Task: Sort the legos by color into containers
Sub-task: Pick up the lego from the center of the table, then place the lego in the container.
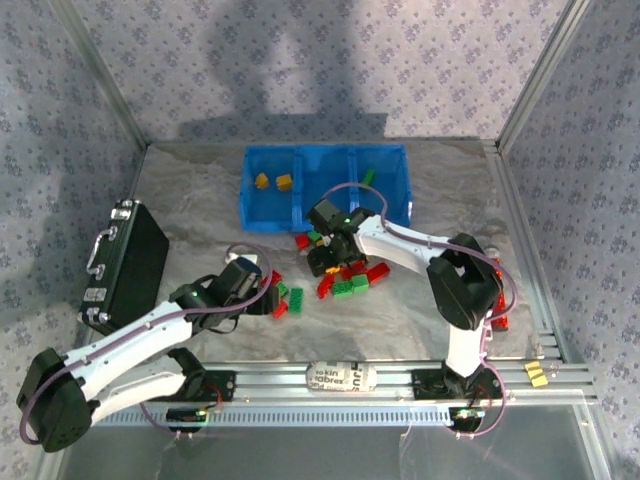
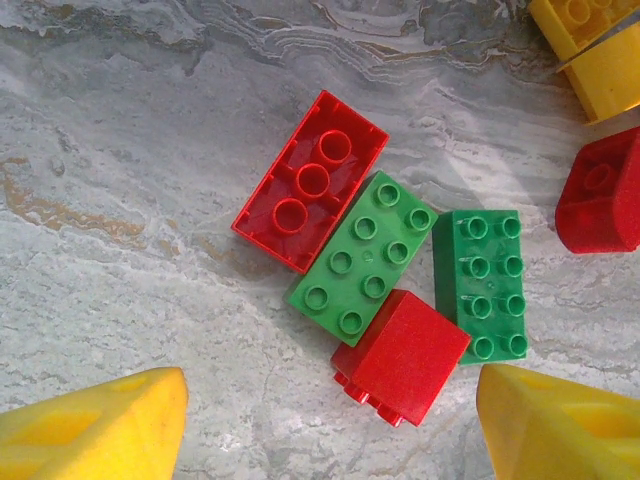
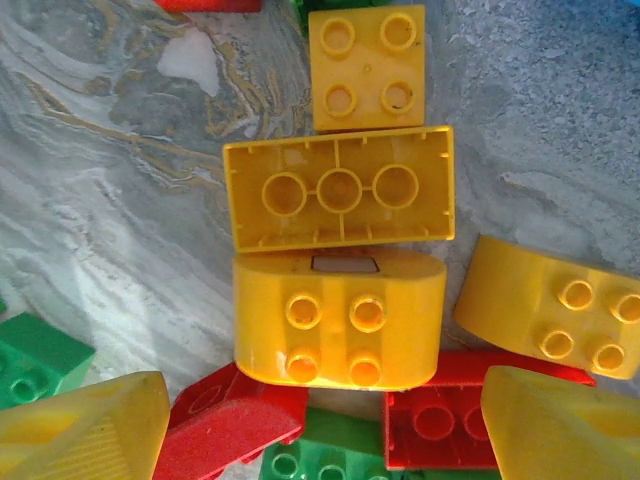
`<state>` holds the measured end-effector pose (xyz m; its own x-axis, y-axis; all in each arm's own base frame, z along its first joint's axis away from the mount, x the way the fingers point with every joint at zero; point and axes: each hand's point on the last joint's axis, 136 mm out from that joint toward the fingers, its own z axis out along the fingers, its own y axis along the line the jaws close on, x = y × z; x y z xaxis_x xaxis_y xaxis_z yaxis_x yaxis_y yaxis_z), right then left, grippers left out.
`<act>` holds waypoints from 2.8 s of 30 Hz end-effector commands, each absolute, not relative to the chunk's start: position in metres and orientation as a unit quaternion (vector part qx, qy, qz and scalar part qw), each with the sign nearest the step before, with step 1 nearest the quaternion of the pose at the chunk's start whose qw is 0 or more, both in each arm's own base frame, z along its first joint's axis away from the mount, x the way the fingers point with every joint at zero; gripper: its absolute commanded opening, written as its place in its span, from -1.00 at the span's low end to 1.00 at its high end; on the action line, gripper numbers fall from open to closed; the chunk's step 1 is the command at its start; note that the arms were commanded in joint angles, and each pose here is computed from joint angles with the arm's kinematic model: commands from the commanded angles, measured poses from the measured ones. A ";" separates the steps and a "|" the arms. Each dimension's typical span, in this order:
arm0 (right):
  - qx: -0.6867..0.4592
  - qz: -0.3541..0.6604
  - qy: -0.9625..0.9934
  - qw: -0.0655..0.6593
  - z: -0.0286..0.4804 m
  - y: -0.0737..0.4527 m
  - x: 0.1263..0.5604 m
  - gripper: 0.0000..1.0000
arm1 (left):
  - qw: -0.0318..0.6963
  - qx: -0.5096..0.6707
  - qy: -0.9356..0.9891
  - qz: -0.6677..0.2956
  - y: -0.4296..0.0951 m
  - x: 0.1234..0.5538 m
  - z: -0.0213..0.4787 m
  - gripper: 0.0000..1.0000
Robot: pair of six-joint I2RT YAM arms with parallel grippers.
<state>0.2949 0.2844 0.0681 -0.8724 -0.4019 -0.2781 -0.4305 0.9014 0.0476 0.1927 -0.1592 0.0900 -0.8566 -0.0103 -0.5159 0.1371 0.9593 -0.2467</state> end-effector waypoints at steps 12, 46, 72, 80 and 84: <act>-0.236 0.001 0.966 0.106 0.043 0.284 0.293 0.62 | 0.309 0.011 0.937 -0.162 -0.146 0.188 0.121 0.52; -0.237 0.047 0.945 0.222 0.157 0.313 0.322 0.20 | 0.342 0.004 0.925 -0.167 -0.137 0.192 0.147 0.51; -0.259 0.182 0.894 0.317 0.242 0.405 0.419 0.98 | 0.325 0.005 0.928 -0.179 -0.130 0.176 0.154 0.50; -0.268 0.173 0.887 0.334 0.268 0.356 0.363 0.98 | 0.266 0.039 0.953 -0.141 -0.148 0.184 0.118 0.49; -0.264 0.171 0.888 0.335 0.264 0.332 0.342 0.98 | 0.246 0.028 0.960 -0.129 -0.151 0.204 0.105 0.45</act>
